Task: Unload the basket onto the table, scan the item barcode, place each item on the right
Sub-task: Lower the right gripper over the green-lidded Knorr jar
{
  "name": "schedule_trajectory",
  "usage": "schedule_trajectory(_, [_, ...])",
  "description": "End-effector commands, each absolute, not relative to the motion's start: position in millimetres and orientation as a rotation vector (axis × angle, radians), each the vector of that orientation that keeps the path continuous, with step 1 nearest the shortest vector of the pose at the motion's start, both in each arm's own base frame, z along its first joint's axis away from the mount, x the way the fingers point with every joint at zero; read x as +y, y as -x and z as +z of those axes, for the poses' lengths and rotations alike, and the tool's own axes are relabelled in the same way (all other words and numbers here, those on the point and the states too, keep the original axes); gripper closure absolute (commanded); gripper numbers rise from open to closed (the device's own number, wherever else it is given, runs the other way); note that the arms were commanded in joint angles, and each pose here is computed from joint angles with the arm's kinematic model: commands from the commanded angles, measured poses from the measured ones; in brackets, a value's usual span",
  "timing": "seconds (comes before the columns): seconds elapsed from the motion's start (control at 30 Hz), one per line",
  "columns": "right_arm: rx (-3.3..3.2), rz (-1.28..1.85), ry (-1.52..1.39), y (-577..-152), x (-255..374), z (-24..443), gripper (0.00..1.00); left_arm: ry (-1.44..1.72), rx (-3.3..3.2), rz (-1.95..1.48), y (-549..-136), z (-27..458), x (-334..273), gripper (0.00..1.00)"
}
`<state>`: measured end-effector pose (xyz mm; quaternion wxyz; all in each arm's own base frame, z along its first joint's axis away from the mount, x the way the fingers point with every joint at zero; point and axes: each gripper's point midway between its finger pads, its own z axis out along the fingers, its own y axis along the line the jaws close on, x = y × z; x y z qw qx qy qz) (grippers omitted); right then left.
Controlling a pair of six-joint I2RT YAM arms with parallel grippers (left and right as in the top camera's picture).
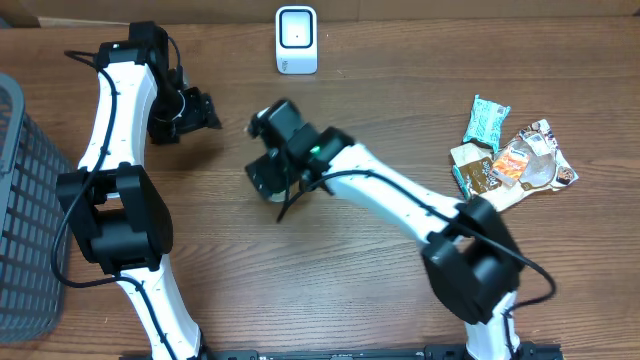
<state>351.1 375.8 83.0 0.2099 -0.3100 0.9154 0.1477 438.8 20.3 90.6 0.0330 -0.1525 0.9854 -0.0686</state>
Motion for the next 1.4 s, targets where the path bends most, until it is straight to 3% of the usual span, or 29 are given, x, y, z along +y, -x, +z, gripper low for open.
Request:
schedule_trajectory(0.0, [2.526, 0.312, 0.924, -353.3, 375.3, 70.4, 0.10, 0.501, 3.011, -0.150, -444.2, 89.8, 31.5, 0.00])
schedule_trajectory(0.13, [2.532, 0.309, 0.926, -352.5, 374.4, 68.9, 0.19, 0.532, 2.994, -0.150, -446.2, 90.1, 39.3, 0.00])
schedule_trajectory(0.27, [2.541, 0.302, 0.925, -352.4, 371.9, 68.0, 0.43, 0.549, 2.990, -0.122, -445.7, 89.9, 47.4, 0.00])
schedule_trajectory(0.37, [2.547, 0.295, 0.924, -352.4, 369.9, 67.3, 0.47, 0.553, 2.989, -0.087, -445.1, 89.6, 51.9, 0.00])
schedule_trajectory(0.5, [2.540, 0.243, 0.908, -357.5, 364.5, 67.2, 0.43, 0.553, 2.989, -0.086, -445.1, 89.6, 51.9, 0.00])
schedule_trajectory(0.63, [2.443, 0.193, 1.097, -359.2, 365.1, 70.6, 0.38, 0.553, 2.989, -0.086, -445.1, 89.6, 51.9, 0.00])
schedule_trajectory(0.87, [2.079, -0.002, 1.800, -342.6, 352.1, 64.4, 0.38, 0.553, 2.989, -0.086, -445.1, 89.6, 51.9, 0.00])
schedule_trajectory(0.97, [1.862, -0.077, 2.160, -327.0, 335.3, 56.3, 0.43, 0.553, 2.989, -0.086, -445.1, 89.6, 51.9, 0.00])
schedule_trajectory(1.07, [1.749, -0.096, 2.304, -319.8, 328.2, 56.4, 0.45, 0.553, 2.989, -0.086, -445.1, 89.6, 51.9, 0.00])
schedule_trajectory(1.23, [1.697, 0.033, 2.290, -307.5, 338.8, 75.7, 0.44, 0.553, 2.989, -0.086, -445.1, 89.6, 51.9, 0.00])
schedule_trajectory(1.37, [1.502, 0.333, 2.411, -266.2, 346.9, 94.8, 0.40, 0.553, 2.989, -0.086, -445.1, 89.6, 51.9, 0.00])
